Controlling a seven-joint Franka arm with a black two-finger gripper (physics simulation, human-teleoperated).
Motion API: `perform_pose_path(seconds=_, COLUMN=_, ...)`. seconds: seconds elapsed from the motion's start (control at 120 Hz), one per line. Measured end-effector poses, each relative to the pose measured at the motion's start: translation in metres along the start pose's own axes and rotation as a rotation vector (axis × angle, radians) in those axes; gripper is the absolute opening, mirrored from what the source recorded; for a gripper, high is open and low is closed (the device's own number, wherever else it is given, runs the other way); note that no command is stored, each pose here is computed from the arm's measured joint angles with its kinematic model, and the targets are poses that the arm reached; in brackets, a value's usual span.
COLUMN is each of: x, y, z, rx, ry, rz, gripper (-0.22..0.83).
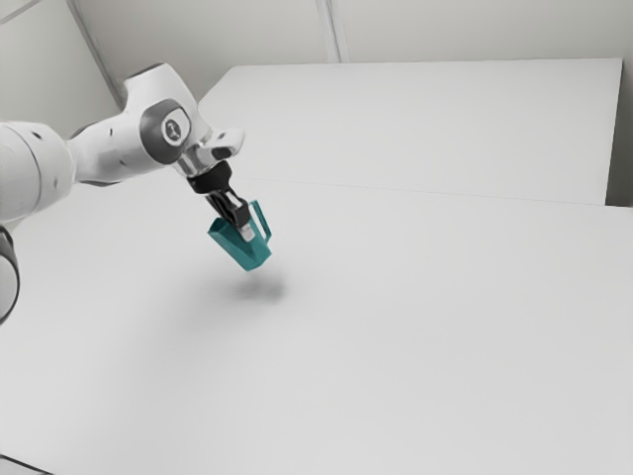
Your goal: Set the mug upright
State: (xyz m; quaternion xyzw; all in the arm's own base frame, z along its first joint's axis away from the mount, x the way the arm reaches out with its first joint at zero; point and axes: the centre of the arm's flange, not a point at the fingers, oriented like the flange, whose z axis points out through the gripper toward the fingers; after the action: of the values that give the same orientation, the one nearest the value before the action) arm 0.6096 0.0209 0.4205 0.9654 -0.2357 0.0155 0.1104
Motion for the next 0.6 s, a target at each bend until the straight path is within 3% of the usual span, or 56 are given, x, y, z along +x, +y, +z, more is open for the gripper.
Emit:
perform_pose_path(seconds=0.3, x=0.007, y=0.02, z=0.042, rx=0.18, ry=-0.008, rz=-0.048, gripper=-0.16)
perform_pose_path(seconds=0.6, x=0.004, y=0.033, z=0.072, rx=0.233, ry=-0.004, rz=-0.126, gripper=-0.16)
